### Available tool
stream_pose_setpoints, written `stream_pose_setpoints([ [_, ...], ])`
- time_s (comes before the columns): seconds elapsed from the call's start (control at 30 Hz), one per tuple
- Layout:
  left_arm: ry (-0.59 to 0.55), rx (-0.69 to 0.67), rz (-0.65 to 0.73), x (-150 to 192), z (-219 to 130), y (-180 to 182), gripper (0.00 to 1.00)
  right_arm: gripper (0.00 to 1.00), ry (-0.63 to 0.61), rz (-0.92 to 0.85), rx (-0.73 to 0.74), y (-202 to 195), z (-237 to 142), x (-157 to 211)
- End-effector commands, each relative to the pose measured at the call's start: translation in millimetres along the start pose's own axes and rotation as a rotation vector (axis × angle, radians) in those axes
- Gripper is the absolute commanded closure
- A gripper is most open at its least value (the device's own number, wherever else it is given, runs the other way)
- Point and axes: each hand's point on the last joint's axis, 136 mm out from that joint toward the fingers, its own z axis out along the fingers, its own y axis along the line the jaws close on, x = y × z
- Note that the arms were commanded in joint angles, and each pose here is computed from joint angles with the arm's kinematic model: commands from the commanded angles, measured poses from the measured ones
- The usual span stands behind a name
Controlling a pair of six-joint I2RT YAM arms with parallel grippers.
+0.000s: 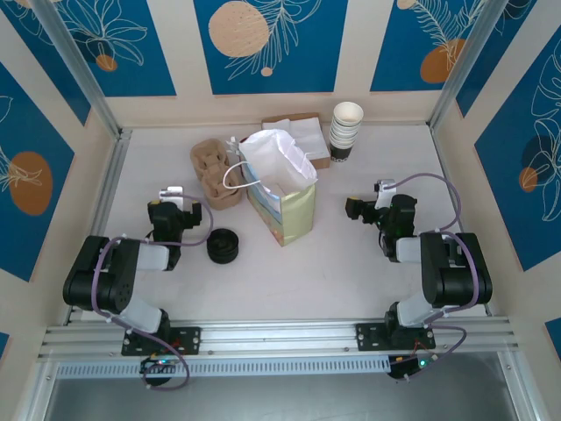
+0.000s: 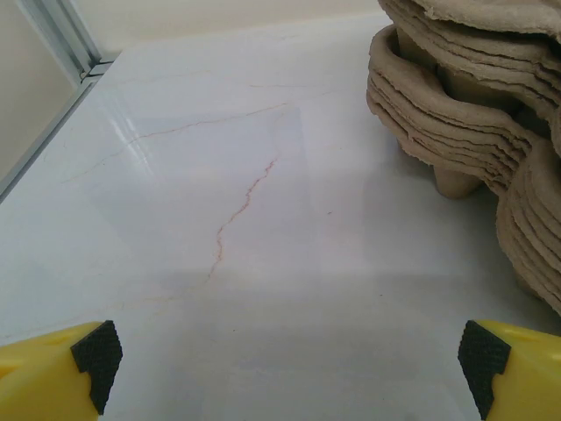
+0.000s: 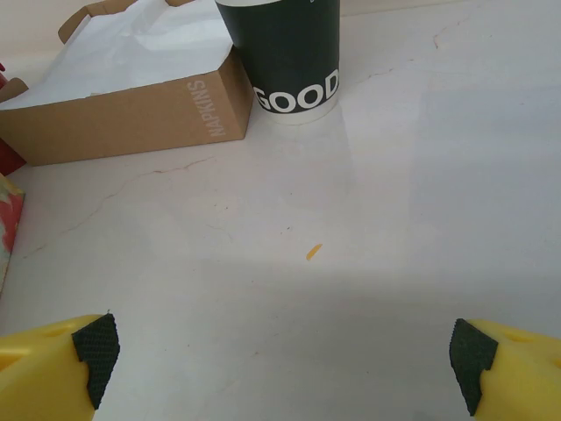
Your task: Pack the takeout coffee
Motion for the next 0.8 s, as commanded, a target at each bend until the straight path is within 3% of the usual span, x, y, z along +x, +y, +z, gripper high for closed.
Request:
stream_pose_setpoints([
  [0.0,-0.036,-0.014,-0.019,-8.4,-0.9,4.3,0.0,0.01,-0.036,-0.034,-0.01,1.4,1.7,-13.0],
  [0.77,-0.054,0.016,-0.007,-16.4,-7.8,1.3,0.0,0.01,-0.044,0.004,0.033,-7.2,-4.9,-20.6],
])
